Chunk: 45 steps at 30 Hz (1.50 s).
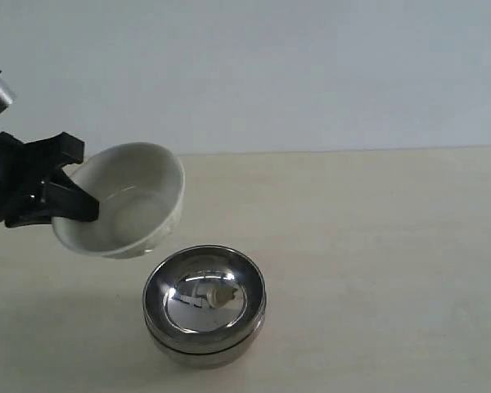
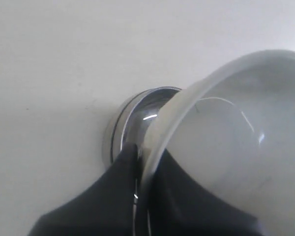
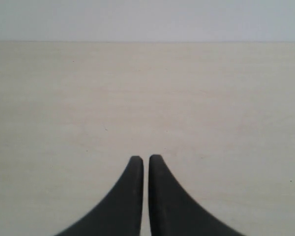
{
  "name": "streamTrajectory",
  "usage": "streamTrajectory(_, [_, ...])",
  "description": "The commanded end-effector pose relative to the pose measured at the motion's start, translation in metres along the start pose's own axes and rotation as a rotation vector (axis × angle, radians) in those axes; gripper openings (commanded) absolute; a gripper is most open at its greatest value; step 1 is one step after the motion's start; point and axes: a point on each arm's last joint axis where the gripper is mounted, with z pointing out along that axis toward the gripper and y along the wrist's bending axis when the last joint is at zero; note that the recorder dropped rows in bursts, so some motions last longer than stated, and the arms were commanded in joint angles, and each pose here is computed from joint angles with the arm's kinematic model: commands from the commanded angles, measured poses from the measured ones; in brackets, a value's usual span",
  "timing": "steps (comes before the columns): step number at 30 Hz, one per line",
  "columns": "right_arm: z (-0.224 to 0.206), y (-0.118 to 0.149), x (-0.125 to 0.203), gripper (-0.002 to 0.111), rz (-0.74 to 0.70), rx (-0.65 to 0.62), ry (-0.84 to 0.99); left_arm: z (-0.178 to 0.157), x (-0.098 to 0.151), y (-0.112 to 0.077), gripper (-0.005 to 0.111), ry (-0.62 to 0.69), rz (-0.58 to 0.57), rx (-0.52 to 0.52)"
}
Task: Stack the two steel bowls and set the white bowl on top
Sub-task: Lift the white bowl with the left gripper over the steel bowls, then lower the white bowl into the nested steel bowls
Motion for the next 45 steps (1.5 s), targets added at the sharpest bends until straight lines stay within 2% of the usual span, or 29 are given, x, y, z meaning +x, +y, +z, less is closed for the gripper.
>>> streamTrajectory(1, [0.0,0.0,0.0,0.0,-0.002,0.007,-0.007,0.02,0.003,-0.009,0.004,0.027,-0.022,0.012])
streamTrajectory(12, [0.0,0.0,0.0,0.0,-0.002,0.007,-0.007,0.076,0.015,-0.015,0.004,0.106,-0.008,-0.016])
streamTrajectory(19, [0.0,0.0,0.0,0.0,-0.002,0.007,-0.007,0.101,0.022,-0.007,0.004,0.161,-0.005,-0.048])
streamTrajectory(32, [0.0,0.0,0.0,0.0,-0.002,0.007,-0.01,0.109,0.023,-0.002,0.004,0.172,0.006,-0.059])
streamTrajectory(37, [0.0,0.0,0.0,0.0,-0.002,0.007,-0.01,0.109,0.023,-0.005,0.005,0.168,0.016,-0.032])
streamTrajectory(39, [0.0,0.0,0.0,0.0,-0.002,0.007,-0.01,0.109,0.022,-0.006,0.011,0.163,0.023,-0.013])
streamTrajectory(45, [0.0,0.0,0.0,0.0,-0.002,0.007,-0.01,0.109,0.022,-0.008,0.048,0.162,0.001,0.006])
